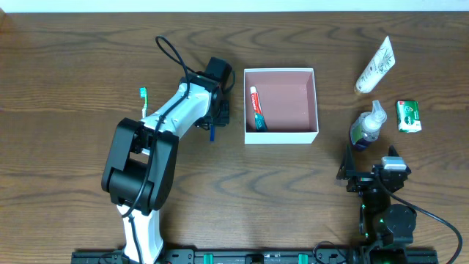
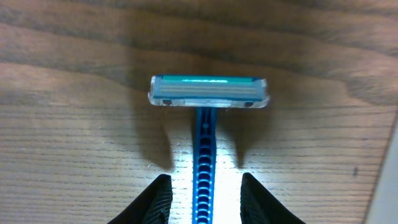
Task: Pack container
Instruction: 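Lift the blue razor and carry it over the box with left gripper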
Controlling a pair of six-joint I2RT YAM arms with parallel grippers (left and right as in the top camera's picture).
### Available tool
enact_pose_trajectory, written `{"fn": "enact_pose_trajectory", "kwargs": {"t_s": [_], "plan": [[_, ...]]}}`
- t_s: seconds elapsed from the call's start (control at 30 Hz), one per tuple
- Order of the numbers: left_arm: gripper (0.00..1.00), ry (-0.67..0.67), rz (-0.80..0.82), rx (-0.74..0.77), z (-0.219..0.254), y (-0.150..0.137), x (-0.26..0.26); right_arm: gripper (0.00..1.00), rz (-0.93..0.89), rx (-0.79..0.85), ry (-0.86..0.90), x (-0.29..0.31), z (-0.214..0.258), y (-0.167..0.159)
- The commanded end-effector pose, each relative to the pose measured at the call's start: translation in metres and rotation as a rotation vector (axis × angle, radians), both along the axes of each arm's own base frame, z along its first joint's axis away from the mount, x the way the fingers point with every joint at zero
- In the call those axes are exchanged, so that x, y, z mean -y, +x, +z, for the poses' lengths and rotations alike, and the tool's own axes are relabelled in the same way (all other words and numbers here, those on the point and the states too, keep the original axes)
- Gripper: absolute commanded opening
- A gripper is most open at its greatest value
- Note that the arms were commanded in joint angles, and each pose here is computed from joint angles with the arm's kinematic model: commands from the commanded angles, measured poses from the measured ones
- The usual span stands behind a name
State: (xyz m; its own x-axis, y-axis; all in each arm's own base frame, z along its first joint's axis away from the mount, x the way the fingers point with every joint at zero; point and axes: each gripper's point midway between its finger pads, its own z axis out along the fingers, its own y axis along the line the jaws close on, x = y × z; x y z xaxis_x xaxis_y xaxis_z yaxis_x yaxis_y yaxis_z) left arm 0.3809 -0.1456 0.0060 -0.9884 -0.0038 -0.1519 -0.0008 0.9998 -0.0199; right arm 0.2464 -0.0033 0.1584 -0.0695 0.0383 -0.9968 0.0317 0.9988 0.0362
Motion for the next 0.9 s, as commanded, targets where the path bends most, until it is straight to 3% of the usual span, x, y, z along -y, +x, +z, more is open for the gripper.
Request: {"fn": "enact_pose_trajectory", "kwargs": {"t_s": [0.0, 0.4, 0.5, 0.7, 0.87], "plan": [[0.37, 0.015, 0.005, -0.034, -0.014, -0.008, -0.006, 0.99, 0.007, -0.001, -0.015, -0.001, -0.001, 0.0], [0.36, 0.014, 0.005, -0.032, -0.015, -0.008, -0.006, 0.99, 0.007, -0.001, -0.015, -0.001, -0.001, 0.0], [0.2, 0.014, 0.006, -0.031, -0.015, -0.008, -0.006, 0.99, 0.007, -0.001, -0.015, -0.001, -0.001, 0.0], [0.06, 0.013, 0.006, -0.03, -0.015, -0.008, -0.006, 0.99, 0.007, -0.001, -0.015, -0.001, -0.001, 0.0], [0.06, 0.007, 0.002, -0.014, -0.003, 0.0, -0.003, 0.99, 0.007, -0.001, -0.015, -0.001, -0.001, 0.0]]}}
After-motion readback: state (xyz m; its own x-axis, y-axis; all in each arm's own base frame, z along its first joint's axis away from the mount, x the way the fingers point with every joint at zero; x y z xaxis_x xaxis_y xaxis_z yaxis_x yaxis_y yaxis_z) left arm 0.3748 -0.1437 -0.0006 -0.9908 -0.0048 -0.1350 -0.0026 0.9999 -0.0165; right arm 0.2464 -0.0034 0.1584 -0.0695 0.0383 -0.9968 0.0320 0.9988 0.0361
